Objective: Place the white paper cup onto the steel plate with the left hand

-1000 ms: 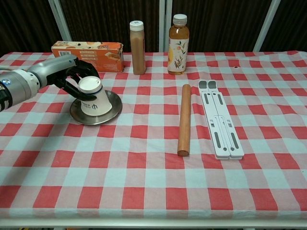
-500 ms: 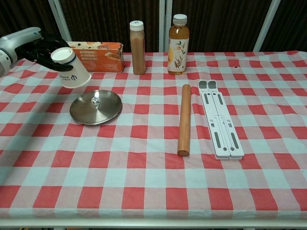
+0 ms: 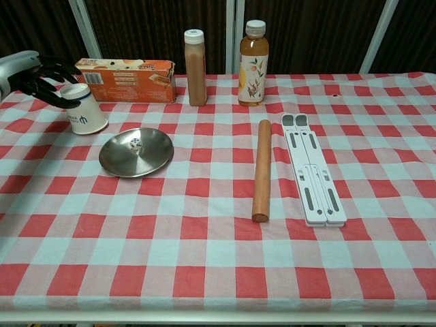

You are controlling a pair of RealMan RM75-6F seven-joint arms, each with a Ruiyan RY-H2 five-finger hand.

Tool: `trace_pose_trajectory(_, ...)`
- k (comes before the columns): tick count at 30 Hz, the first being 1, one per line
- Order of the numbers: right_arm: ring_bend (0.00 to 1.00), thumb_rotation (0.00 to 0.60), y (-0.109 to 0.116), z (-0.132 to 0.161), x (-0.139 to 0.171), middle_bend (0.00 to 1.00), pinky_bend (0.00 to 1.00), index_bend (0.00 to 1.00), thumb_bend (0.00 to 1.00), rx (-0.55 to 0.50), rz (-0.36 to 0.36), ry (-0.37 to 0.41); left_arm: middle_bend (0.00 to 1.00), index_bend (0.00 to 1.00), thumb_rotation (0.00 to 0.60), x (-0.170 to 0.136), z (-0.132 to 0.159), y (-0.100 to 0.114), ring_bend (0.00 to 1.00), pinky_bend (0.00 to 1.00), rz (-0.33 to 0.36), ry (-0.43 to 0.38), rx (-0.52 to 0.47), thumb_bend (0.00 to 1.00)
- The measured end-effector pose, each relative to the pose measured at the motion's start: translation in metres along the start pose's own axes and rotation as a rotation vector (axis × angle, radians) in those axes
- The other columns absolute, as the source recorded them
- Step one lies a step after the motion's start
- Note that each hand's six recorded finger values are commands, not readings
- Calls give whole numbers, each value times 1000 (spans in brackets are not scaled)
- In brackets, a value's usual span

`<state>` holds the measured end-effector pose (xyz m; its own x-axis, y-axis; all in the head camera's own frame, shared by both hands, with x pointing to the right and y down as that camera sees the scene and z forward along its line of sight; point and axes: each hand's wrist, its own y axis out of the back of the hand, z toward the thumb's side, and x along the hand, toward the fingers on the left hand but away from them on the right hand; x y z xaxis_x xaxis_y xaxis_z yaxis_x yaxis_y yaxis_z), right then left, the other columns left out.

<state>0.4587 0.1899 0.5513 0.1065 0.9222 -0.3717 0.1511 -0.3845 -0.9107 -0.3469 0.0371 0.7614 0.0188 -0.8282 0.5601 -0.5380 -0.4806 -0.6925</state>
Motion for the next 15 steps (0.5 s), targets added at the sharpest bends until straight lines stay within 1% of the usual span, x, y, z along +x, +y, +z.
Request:
trace_pose_trajectory(3, 0, 600, 0, -1, 0, 190, 69, 42, 151, -2, 0, -3, 224, 206, 600, -15, -8, 21, 133, 184, 59, -21, 28, 227)
trace_pose_trajectory(6, 0, 600, 0, -4, 2, 187, 69, 42, 152, -6, 1, -9, 224, 206, 600, -39, -24, 48, 133, 182, 120, -32, 79, 226)
trace_pose_trajectory(10, 0, 600, -2, -5, 5, 164, 68, 42, 152, -11, -1, -11, 224, 206, 600, -86, -56, 85, 134, 178, 201, -5, 191, 227)
trace_pose_trajectory(13, 0, 600, -3, -5, 7, 144, 69, 42, 152, -14, -4, -6, 224, 206, 600, -122, -78, 98, 133, 163, 247, 31, 266, 227)
trace_pose_trajectory(15, 0, 600, -4, -4, 8, 143, 69, 42, 152, -17, -7, -3, 225, 206, 600, -144, -89, 103, 134, 140, 263, 50, 309, 227)
